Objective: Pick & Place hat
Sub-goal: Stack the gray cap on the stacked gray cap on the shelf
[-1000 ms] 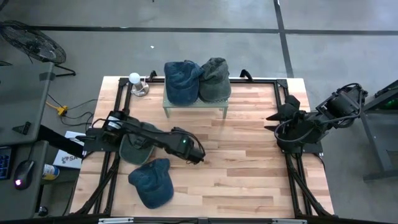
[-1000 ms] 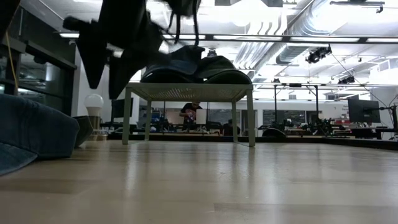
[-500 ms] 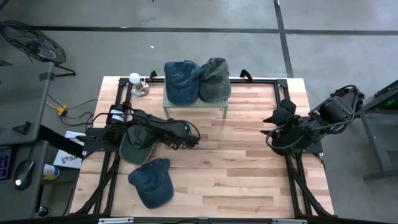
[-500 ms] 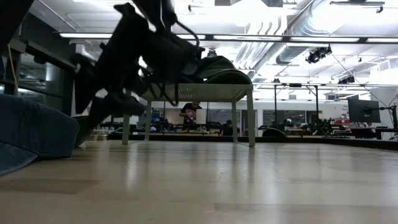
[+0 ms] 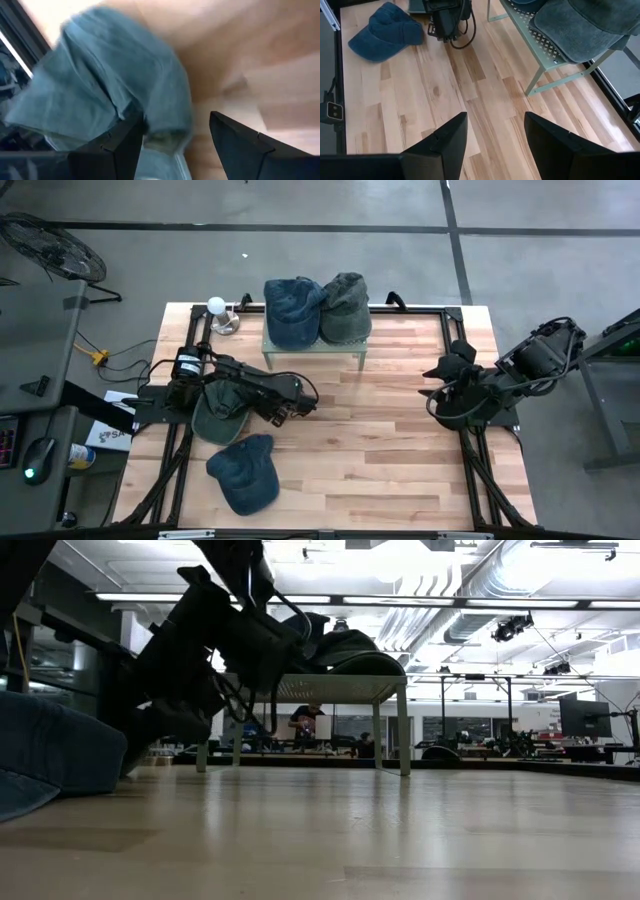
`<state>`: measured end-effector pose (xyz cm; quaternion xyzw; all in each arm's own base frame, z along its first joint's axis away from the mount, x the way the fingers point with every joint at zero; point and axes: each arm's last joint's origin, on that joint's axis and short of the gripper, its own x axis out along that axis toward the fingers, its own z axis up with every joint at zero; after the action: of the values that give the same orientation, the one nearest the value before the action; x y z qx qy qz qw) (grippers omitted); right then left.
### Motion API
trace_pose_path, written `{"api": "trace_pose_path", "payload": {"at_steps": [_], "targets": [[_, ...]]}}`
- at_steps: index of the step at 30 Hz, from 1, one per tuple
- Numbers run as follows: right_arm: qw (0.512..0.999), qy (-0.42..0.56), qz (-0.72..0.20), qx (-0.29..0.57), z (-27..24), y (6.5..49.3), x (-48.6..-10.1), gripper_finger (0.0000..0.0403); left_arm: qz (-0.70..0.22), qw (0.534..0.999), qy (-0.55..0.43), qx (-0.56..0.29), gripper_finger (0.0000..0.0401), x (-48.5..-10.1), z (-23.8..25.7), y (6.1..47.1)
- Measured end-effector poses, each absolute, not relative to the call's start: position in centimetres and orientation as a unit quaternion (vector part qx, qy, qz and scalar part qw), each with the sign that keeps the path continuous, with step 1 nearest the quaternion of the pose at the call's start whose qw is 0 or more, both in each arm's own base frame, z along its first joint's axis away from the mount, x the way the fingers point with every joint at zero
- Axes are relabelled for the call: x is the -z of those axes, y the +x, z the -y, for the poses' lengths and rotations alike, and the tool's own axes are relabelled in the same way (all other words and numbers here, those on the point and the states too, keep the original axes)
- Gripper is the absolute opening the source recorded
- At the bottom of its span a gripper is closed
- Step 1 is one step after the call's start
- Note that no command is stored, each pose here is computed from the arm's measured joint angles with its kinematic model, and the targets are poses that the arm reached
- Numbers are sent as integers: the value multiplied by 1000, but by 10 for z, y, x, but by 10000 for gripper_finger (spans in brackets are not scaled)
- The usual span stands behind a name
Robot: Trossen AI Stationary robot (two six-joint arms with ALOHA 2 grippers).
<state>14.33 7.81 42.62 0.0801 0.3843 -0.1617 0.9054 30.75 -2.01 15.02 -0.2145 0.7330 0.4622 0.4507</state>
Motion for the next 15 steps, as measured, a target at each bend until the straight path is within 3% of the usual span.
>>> {"api": "trace_pose_path", "payload": {"at_steps": [6,15], "targets": [[905,79,-385,161,-78,143,-426,190,-751,433,-225,-445,174,-148,24,304],[906,70,-387,157,-78,143,-426,190,-767,424,-238,-420,20,-148,26,304]]}}
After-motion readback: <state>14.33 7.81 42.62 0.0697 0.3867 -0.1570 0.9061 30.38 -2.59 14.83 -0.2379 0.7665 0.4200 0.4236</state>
